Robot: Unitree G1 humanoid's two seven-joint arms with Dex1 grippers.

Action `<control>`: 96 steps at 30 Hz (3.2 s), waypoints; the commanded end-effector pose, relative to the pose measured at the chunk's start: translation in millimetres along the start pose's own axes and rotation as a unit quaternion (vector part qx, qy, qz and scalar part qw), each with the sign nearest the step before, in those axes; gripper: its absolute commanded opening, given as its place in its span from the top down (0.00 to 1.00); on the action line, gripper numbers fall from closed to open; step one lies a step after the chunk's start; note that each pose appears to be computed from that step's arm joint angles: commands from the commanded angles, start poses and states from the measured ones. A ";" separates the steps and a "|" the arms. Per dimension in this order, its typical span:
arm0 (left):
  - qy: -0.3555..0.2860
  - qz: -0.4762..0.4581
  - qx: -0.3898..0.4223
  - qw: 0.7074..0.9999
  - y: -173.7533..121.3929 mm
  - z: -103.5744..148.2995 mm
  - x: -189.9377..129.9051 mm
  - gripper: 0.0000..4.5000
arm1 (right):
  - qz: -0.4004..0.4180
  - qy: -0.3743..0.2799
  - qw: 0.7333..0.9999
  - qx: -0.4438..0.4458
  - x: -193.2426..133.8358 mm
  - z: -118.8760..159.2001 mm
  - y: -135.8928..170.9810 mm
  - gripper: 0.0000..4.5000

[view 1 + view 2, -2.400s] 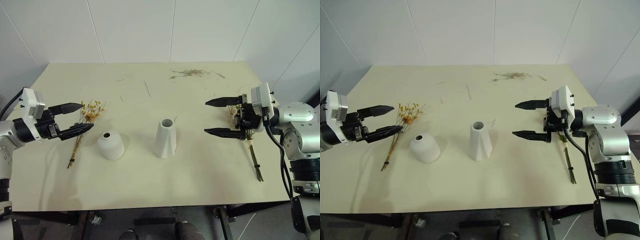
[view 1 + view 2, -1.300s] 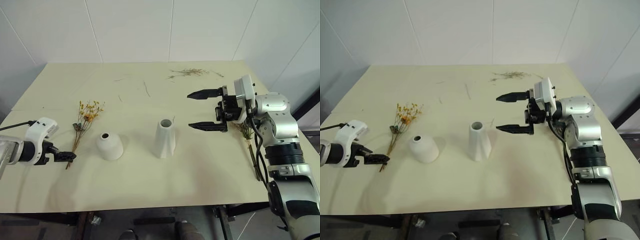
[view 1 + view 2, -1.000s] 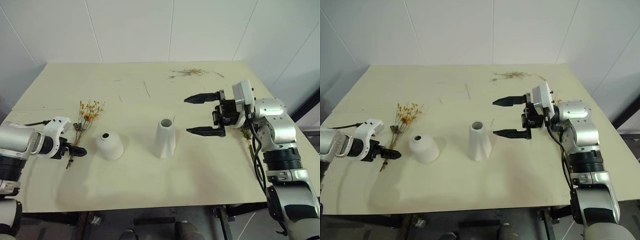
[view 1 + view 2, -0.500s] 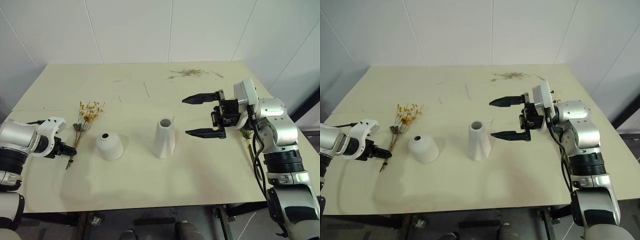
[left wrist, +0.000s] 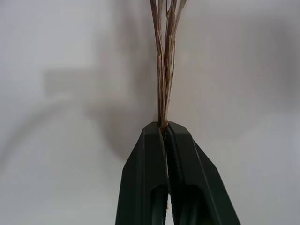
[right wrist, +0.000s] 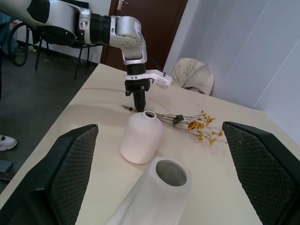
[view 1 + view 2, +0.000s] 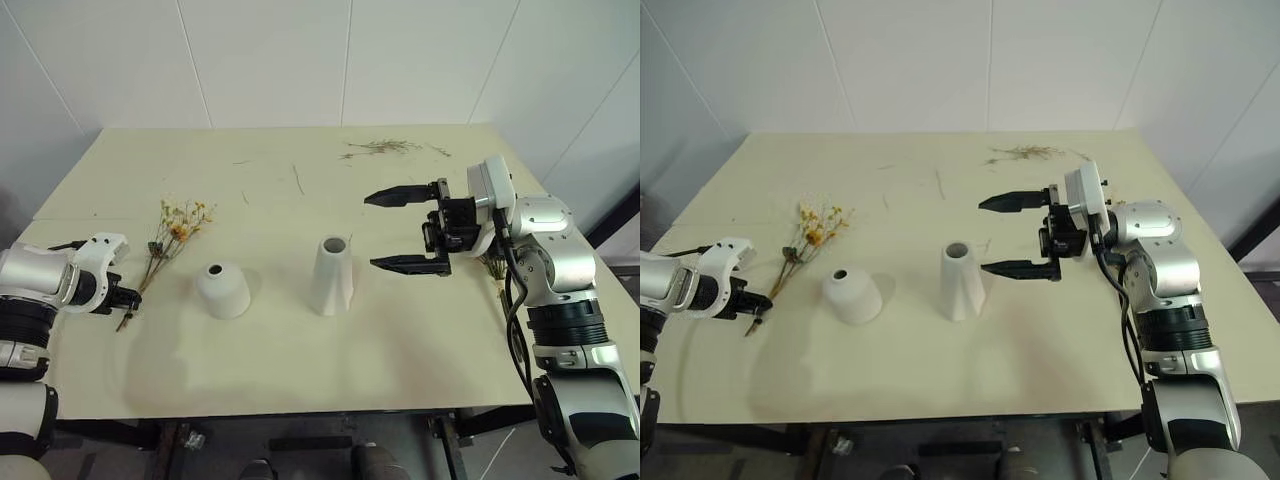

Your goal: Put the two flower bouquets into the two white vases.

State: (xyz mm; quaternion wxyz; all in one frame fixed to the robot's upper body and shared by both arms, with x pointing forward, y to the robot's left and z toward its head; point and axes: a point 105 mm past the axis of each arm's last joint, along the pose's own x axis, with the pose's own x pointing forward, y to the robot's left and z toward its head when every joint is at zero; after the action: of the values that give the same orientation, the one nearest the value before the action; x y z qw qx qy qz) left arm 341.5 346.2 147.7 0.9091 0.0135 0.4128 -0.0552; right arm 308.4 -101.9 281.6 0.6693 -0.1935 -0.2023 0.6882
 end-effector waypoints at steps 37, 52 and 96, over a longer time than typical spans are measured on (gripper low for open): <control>-0.552 -0.363 0.053 0.749 -124.6 37.3 -91.1 0.99 | -0.051 0.003 0.998 -0.027 -8.8 8.8 -8.7 0.00; -0.541 -0.366 0.048 0.756 -131.3 30.7 -66.6 0.99 | -0.070 0.006 0.997 -0.028 -10.0 11.5 -7.3 0.00; -0.517 -0.346 0.064 0.780 -132.0 17.6 -34.6 0.99 | -0.095 -0.008 0.995 -0.028 -5.1 12.4 -5.1 0.00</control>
State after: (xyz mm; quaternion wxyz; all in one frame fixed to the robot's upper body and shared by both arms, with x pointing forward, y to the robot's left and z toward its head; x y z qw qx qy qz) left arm 319.7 218.4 183.1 0.9054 -0.1171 -0.1396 -0.3835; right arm 314.4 -106.0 282.3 0.7316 -0.1807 -0.2134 0.6217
